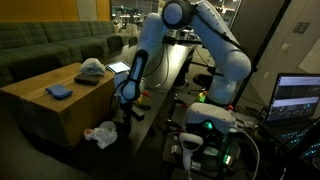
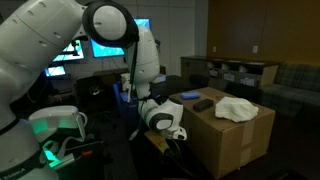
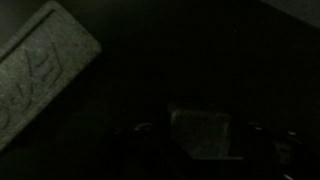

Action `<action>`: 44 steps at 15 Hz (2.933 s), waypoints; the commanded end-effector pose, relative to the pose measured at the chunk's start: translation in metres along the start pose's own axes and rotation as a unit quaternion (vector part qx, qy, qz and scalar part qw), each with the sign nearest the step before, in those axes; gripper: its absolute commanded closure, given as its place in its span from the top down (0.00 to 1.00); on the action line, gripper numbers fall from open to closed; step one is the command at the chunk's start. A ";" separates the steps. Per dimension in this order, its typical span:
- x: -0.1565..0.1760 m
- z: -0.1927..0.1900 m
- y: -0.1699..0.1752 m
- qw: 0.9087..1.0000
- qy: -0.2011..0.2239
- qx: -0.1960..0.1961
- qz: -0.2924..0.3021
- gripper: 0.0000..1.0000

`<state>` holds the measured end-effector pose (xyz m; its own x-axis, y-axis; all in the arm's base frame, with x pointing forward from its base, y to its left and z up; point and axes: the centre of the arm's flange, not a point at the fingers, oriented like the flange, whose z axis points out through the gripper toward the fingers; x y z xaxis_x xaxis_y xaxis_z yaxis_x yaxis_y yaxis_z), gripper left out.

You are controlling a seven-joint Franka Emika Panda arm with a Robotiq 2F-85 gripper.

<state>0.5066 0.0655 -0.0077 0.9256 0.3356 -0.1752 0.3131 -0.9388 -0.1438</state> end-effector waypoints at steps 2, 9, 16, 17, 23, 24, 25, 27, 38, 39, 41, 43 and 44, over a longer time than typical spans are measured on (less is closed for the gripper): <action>-0.031 -0.058 0.000 0.999 -0.034 -0.020 0.030 0.34; -0.070 -0.140 -0.003 0.992 -0.101 -0.039 0.068 0.34; -0.061 -0.226 -0.014 0.991 -0.090 -0.066 0.070 0.34; -0.058 -0.236 -0.015 0.991 -0.084 -0.072 0.072 0.34; -0.009 -0.288 -0.022 0.991 -0.022 -0.102 0.078 0.34; 0.004 -0.296 -0.023 0.991 -0.010 -0.105 0.082 0.34; 0.015 -0.302 -0.025 0.990 0.002 -0.109 0.087 0.34; 0.041 -0.315 -0.027 0.989 0.020 -0.109 0.094 0.34; 0.167 -0.324 0.009 0.983 0.089 -0.139 0.083 0.34; 0.174 -0.325 0.010 0.982 0.096 -0.138 0.083 0.34; 0.192 -0.328 0.010 0.982 0.106 -0.138 0.080 0.34; 0.208 -0.333 0.006 0.981 0.118 -0.139 0.071 0.34; 0.213 -0.340 0.004 0.979 0.126 -0.142 0.070 0.34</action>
<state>0.7338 0.0931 0.2730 0.9827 0.1801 0.0437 0.1732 -0.9764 0.1293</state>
